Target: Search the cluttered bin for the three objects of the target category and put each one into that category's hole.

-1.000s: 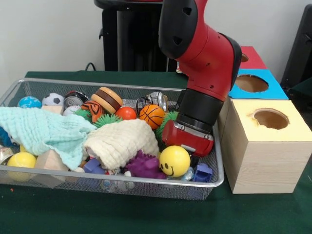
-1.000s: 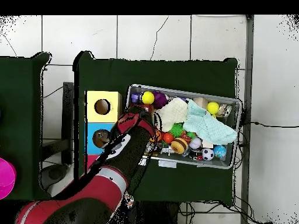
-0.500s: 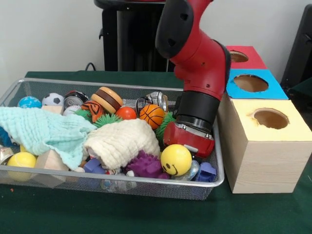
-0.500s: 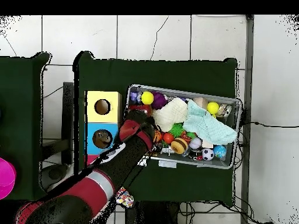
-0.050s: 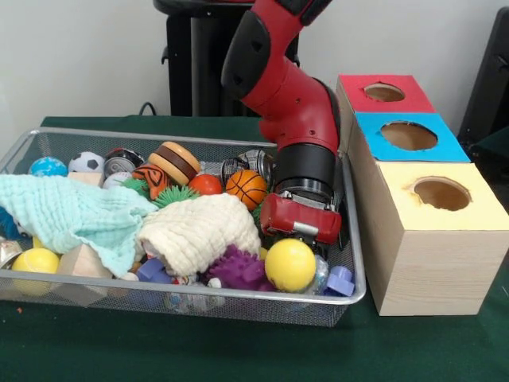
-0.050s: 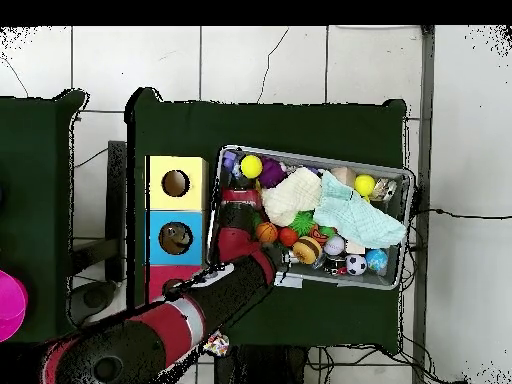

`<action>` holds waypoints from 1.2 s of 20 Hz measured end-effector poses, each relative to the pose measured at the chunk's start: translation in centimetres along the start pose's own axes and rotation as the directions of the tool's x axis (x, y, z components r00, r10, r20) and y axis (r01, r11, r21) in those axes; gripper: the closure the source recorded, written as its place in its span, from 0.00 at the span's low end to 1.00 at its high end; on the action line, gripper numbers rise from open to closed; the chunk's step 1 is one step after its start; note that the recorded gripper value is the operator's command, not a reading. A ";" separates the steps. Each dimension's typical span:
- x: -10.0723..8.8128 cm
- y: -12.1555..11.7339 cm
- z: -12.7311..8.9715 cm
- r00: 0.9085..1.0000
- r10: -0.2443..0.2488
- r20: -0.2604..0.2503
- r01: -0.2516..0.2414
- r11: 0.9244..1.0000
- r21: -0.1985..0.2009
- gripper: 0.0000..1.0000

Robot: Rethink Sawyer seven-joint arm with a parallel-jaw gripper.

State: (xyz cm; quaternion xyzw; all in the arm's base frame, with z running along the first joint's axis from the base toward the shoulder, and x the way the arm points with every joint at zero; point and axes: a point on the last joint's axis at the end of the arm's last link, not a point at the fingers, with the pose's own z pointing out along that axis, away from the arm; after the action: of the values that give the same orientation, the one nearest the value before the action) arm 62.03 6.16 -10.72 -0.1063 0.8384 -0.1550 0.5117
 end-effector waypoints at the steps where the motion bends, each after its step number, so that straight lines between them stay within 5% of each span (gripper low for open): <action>1: 0.1 0.0 0.0 1.000 0.003 0.008 -0.003 1.000 -0.002 0.00; 7: 1.2 -2.2 -0.2 0.990 0.086 0.114 -0.085 0.996 -0.010 0.00; 17: 1.1 -3.9 -0.4 0.974 0.149 0.173 -0.144 0.989 -0.038 0.00; 22: 0.7 -4.6 -0.1 0.960 0.198 0.196 -0.196 0.980 -0.031 0.00; 24: 0.1 -4.9 -0.1 0.946 0.222 0.235 -0.222 0.975 -0.028 0.00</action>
State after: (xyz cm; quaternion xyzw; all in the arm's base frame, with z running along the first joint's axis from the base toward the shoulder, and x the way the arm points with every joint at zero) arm 61.98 1.54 -8.99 -0.0293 0.7781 -0.0824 0.6221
